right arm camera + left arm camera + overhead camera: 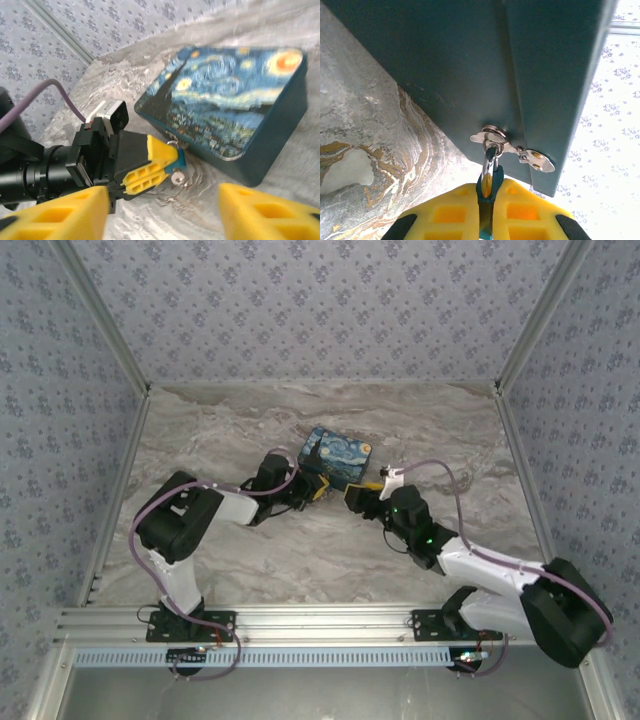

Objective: Unlock the padlock with the key

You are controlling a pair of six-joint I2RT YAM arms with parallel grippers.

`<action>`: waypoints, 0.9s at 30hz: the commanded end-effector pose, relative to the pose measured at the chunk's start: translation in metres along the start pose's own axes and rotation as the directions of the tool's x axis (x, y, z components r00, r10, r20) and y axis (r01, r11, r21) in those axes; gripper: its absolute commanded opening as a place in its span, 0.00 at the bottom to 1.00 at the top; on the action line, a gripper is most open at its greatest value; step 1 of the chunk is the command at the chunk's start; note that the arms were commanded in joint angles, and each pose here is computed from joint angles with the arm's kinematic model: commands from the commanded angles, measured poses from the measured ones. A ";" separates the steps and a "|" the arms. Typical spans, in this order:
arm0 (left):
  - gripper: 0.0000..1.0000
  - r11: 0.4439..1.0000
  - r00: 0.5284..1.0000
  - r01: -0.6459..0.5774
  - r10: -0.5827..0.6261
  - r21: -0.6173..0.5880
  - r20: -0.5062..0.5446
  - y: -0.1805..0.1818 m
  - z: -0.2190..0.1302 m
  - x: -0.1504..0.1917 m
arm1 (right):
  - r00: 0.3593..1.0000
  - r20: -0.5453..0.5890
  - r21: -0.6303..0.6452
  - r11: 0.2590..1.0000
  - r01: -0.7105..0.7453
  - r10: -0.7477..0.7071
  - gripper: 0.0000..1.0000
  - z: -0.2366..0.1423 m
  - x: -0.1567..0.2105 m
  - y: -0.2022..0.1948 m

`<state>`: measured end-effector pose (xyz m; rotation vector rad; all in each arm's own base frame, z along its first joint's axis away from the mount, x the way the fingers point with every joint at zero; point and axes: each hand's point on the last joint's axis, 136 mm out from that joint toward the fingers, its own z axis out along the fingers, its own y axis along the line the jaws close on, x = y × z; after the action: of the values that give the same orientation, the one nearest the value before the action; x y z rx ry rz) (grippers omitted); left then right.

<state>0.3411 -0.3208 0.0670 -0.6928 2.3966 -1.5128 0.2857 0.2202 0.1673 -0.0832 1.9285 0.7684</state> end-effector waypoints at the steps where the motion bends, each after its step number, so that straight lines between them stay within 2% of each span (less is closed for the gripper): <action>1: 0.00 0.997 1.000 0.002 -0.003 0.074 0.004 -0.036 -0.005 0.000 | 0.969 -0.010 0.005 0.969 0.245 -0.245 0.72 -0.010 0.000 0.000; 3: 0.00 0.997 1.000 0.029 -0.029 0.073 0.004 -0.036 -0.005 0.001 | 0.935 0.001 -0.070 0.933 0.353 -0.354 0.77 -0.015 -0.001 0.015; 5: 0.00 0.996 0.998 0.066 -0.066 0.062 0.002 -0.033 -0.006 0.001 | 0.894 0.001 -0.107 0.889 0.446 -0.448 0.78 -0.020 -0.001 0.023; 10: 0.00 0.977 0.977 0.213 -0.212 0.005 -0.023 -0.020 -0.004 0.005 | 0.773 -0.050 -0.045 0.775 0.630 -0.632 0.78 -0.022 -0.004 0.019; 13: 0.00 0.962 0.960 0.273 -0.272 -0.002 -0.060 -0.021 0.000 0.011 | 0.662 -0.078 0.032 0.662 0.749 -0.745 0.78 -0.019 0.000 0.016; 17: 0.00 0.946 0.942 0.325 -0.324 -0.001 -0.084 -0.025 0.001 0.015 | 0.426 -0.188 0.112 0.411 0.905 -0.885 0.77 -0.010 0.017 0.012; 19: 0.00 0.939 0.935 0.345 -0.343 -0.004 -0.090 -0.025 0.000 0.017 | 0.345 -0.207 0.098 0.331 0.938 -0.915 0.77 -0.005 0.026 0.015; 24: 0.00 0.934 0.929 0.358 -0.357 -0.008 -0.096 -0.027 -0.004 0.020 | 0.231 -0.248 0.041 0.228 0.973 -0.941 0.72 0.008 0.042 0.012; 27: 0.00 0.935 0.931 0.353 -0.352 -0.006 -0.099 -0.031 -0.005 0.023 | 0.211 -0.251 -0.002 0.218 0.976 -0.945 0.67 0.013 0.046 0.011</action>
<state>0.3313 -0.3300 0.0727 -1.1555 2.4371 -1.6606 0.2586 0.2429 0.1110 -1.2367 1.6763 -0.2799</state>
